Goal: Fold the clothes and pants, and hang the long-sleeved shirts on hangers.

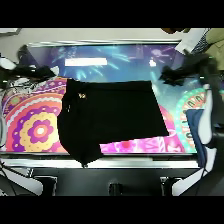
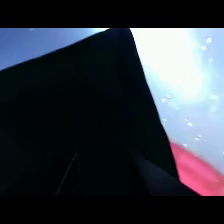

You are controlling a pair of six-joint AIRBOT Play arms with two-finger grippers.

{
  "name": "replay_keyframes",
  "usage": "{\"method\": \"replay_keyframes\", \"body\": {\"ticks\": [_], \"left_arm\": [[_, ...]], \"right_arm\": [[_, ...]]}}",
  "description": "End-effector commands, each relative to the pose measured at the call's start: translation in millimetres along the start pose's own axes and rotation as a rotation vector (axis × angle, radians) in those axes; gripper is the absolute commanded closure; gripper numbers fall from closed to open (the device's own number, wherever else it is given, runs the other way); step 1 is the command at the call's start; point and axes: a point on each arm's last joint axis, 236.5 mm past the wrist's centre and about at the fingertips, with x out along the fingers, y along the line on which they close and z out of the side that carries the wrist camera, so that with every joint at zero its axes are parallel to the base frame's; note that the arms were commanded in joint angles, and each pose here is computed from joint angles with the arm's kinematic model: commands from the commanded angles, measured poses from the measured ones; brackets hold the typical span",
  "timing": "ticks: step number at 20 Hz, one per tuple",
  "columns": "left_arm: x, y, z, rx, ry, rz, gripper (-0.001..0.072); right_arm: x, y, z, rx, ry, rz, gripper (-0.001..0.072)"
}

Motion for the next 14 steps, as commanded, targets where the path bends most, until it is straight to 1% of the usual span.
{"method": "replay_keyframes", "body": {"ticks": [1, 2, 4, 5, 6, 8, 10, 14], "left_arm": [[-67, 25, -23, -0.075, 0.092, 0.014, 0.0228], [-80, 31, -22, -0.126, 0.077, 0.015, 0.0229], [-101, 42, -28, -0.166, 0.062, 0.030, 0.0228], [-108, 46, -34, -0.191, 0.064, 0.036, 0.0229], [-112, 49, -43, -0.209, 0.069, 0.041, 0.0229], [-111, 55, -58, -0.239, 0.082, 0.047, 0.0229], [-104, 58, -69, -0.257, 0.109, 0.047, 0.0228], [-98, 57, -73, -0.257, 0.126, 0.046, 0.0229]], "right_arm": [[-82, -29, -22, -0.131, 0.043, 0.044, 0.0372], [-96, -42, -32, -0.115, 0.051, 0.045, 0.0371], [-109, -73, -57, -0.012, 0.070, 0.045, 0.0355], [-109, -88, -75, 0.045, 0.101, 0.046, 0.0327], [-104, -102, -97, 0.108, 0.138, 0.049, 0.0325], [-89, -123, -139, 0.201, 0.212, 0.060, 0.0296], [-69, -132, -172, 0.255, 0.282, 0.075, 0.0296], [-40, -141, -211, 0.278, 0.346, 0.088, 0.0296]]}}
